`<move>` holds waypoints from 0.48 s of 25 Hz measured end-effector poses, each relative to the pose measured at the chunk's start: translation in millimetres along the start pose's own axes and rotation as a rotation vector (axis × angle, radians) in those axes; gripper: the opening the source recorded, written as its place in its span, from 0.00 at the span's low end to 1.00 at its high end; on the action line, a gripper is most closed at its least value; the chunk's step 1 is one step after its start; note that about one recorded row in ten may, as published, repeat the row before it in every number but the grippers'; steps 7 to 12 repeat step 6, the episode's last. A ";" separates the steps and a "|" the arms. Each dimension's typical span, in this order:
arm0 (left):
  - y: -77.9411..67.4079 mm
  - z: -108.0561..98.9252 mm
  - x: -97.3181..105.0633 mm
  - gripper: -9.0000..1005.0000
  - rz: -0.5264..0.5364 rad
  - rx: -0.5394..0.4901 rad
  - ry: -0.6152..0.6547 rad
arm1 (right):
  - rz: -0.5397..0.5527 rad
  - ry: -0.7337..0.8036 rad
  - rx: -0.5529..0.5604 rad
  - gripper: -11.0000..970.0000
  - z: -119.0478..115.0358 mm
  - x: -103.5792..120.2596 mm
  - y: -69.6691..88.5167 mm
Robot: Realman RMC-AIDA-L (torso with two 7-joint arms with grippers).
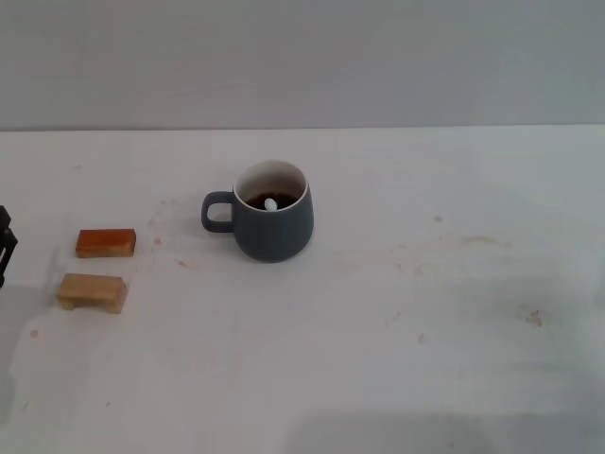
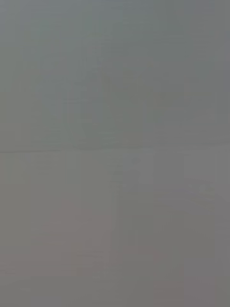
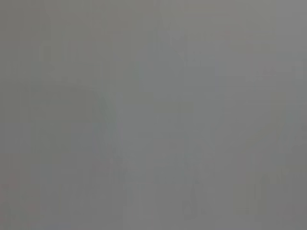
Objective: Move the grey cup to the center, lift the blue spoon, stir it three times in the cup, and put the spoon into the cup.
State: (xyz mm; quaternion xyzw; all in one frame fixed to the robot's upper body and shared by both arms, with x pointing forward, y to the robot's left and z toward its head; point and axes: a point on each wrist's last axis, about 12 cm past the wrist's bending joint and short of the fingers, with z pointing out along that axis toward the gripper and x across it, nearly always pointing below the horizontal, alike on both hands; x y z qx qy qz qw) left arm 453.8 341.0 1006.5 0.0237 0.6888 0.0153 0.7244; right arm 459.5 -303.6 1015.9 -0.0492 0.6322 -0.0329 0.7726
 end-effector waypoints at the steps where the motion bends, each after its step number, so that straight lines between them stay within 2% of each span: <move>1: 0.0 0.0 0.0 0.71 0.000 0.000 0.000 | 0.000 0.000 0.002 0.01 0.2 0.0 -0.3; 12: -1.1 0.7 -2.2 0.71 -0.004 0.005 -0.017 | 0.001 0.000 0.009 0.01 0.2 -0.1 -1.0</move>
